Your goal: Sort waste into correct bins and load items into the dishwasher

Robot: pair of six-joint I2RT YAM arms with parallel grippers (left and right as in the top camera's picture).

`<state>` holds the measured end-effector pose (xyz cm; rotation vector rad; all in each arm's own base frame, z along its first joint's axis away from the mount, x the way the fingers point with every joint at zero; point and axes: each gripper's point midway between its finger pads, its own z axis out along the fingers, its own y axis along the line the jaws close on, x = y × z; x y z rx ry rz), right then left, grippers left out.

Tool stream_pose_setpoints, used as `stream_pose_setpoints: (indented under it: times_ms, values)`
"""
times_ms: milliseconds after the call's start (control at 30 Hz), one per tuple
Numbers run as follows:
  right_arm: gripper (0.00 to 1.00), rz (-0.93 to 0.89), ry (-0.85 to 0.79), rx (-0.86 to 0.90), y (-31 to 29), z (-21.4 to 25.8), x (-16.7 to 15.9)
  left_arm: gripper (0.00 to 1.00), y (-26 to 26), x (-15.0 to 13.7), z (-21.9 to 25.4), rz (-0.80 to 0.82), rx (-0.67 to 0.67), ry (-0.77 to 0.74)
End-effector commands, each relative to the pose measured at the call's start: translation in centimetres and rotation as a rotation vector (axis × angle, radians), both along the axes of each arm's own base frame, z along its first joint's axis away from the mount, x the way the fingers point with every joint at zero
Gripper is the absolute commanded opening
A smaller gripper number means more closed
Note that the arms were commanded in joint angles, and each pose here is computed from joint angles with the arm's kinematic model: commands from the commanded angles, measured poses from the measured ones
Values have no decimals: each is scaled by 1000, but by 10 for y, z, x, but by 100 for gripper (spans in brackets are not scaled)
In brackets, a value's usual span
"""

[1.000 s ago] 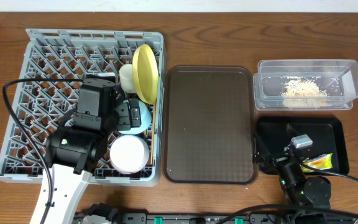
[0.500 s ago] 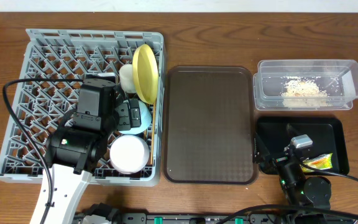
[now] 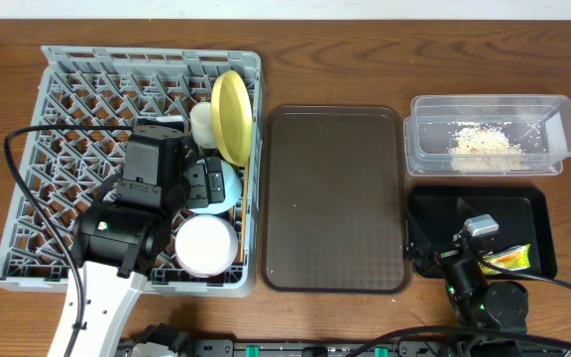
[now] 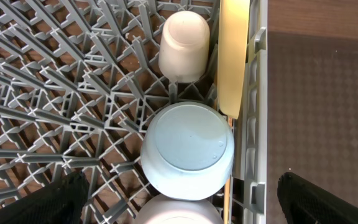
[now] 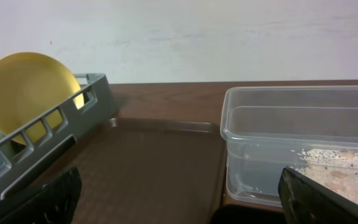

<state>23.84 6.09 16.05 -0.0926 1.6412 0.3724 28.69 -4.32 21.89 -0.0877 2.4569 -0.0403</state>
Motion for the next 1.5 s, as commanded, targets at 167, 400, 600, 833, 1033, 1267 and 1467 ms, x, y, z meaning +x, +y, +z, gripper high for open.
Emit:
stream_pose_setpoints:
  times_ms: [167, 400, 600, 833, 1033, 1267, 1467]
  values:
    - [99, -9, -1, -6, -3, 0, 0, 99, 2, -2, 10, 16, -14, -31]
    - [99, -9, -1, -6, -3, 0, 0, 99, 9, -32, 65, 16, -64, -241]
    - [99, -9, -1, -6, -3, 0, 0, 99, 31, -82, 121, 63, -113, -501]
    - [99, -9, -1, -6, -3, 0, 0, 99, 57, -151, 133, 132, -89, -650]
    - [99, -9, -1, -6, -3, 0, 0, 99, 69, -196, 111, 215, -61, -653]
    - [99, -9, -1, -6, -3, 0, 0, 99, 72, -207, 87, 255, -58, -646]
    - [99, -9, -1, -6, -3, 0, 0, 99, 70, -178, 83, 271, -121, -710]
